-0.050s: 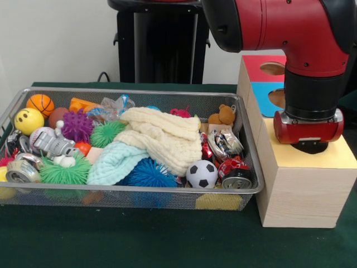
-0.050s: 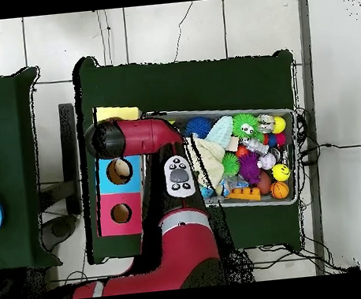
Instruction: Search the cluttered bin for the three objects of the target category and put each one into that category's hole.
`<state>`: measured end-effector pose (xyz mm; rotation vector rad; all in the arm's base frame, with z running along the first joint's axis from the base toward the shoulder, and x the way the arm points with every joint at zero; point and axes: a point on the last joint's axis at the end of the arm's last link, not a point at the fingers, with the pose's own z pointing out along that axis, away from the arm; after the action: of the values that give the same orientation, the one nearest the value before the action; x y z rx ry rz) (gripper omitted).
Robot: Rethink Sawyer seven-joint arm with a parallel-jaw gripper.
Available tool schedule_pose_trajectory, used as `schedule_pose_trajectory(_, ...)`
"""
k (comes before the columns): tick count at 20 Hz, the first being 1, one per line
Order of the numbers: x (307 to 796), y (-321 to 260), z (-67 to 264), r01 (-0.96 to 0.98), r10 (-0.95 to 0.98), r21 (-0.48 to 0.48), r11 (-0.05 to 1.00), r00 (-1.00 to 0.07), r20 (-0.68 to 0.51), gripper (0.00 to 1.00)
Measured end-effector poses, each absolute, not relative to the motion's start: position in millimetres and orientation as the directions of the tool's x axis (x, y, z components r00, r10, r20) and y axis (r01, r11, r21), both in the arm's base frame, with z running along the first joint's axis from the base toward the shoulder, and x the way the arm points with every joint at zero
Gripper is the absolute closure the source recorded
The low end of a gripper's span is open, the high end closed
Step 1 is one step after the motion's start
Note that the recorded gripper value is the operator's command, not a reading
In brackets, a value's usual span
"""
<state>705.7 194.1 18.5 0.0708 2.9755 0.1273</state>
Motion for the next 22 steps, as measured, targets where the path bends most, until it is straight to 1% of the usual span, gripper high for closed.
schedule_pose_trajectory(12,705.5,194.3,18.6,0.039,0.053,0.088,0.995,-0.986,-0.160,0.00)
schedule_pose_trajectory(13,705.4,194.3,18.3,0.038,0.052,0.088,0.995,-0.986,-0.161,1.00)
schedule_pose_trajectory(22,706.3,199.4,18.0,0.032,0.047,0.092,0.995,-0.983,-0.176,1.00)
